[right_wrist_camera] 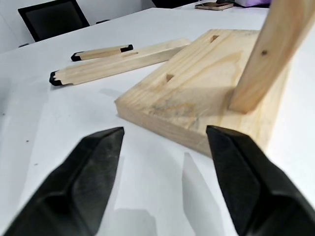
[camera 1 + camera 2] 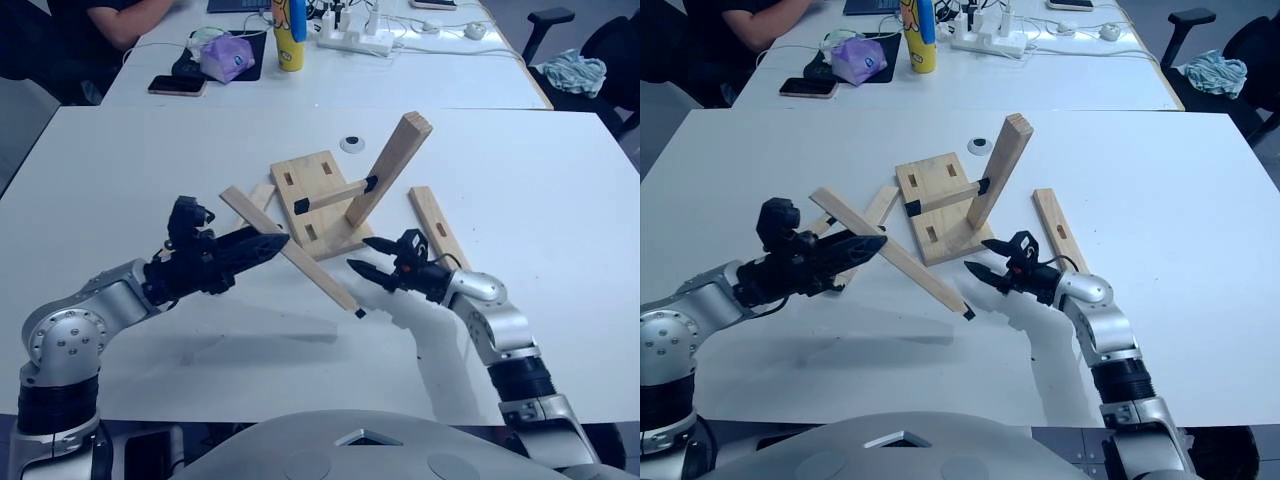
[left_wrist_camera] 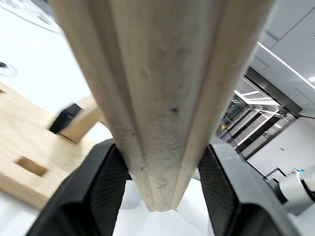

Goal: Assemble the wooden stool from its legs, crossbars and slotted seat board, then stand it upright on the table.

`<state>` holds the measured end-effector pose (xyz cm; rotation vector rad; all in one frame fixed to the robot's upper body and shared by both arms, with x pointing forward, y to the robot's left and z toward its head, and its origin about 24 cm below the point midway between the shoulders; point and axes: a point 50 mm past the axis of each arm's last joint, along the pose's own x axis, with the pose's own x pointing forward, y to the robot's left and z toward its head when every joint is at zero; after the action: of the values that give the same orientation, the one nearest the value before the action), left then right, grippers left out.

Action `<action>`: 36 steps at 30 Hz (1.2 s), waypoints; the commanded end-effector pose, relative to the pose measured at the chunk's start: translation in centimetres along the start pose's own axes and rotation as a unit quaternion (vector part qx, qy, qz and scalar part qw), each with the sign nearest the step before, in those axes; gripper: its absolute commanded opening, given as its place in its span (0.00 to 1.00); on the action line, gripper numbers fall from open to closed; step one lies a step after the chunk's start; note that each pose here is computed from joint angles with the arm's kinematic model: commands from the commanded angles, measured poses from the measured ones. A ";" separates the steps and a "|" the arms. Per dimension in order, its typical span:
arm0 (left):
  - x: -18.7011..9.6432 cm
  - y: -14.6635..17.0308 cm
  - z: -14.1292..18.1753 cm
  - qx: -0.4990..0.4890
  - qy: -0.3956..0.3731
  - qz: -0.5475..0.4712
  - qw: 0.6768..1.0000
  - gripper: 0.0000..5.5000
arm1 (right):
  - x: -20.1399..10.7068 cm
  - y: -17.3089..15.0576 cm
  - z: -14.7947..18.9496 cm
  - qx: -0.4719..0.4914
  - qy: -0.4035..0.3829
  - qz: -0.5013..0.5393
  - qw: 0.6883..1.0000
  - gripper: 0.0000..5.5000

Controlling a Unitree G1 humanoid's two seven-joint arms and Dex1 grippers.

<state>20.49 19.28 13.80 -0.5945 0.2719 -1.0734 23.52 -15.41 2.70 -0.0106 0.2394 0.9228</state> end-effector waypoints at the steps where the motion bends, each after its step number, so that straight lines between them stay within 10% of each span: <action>1: -1.7 0.7 1.8 0.040 -0.026 0.039 0.998 0.38 | 1.6 0.8 0.4 -0.028 -0.038 -0.049 0.998 0.42; 8: -1.8 1.7 4.0 0.104 -0.075 0.065 0.990 0.38 | 4.2 2.1 0.5 -0.014 -0.065 -0.075 0.995 0.24; 16: -0.2 2.1 3.9 0.185 -0.048 0.082 0.978 0.38 | 5.5 1.7 -3.0 -0.035 0.113 -0.109 0.987 0.00; 36: 2.3 0.6 2.0 0.358 0.003 0.094 0.929 0.38 | -0.4 0.1 -6.4 -0.011 0.287 -0.124 0.950 0.00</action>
<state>23.08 18.24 15.55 0.0171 -0.0630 -0.8998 25.52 -11.57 3.07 -0.3143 0.3100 0.8237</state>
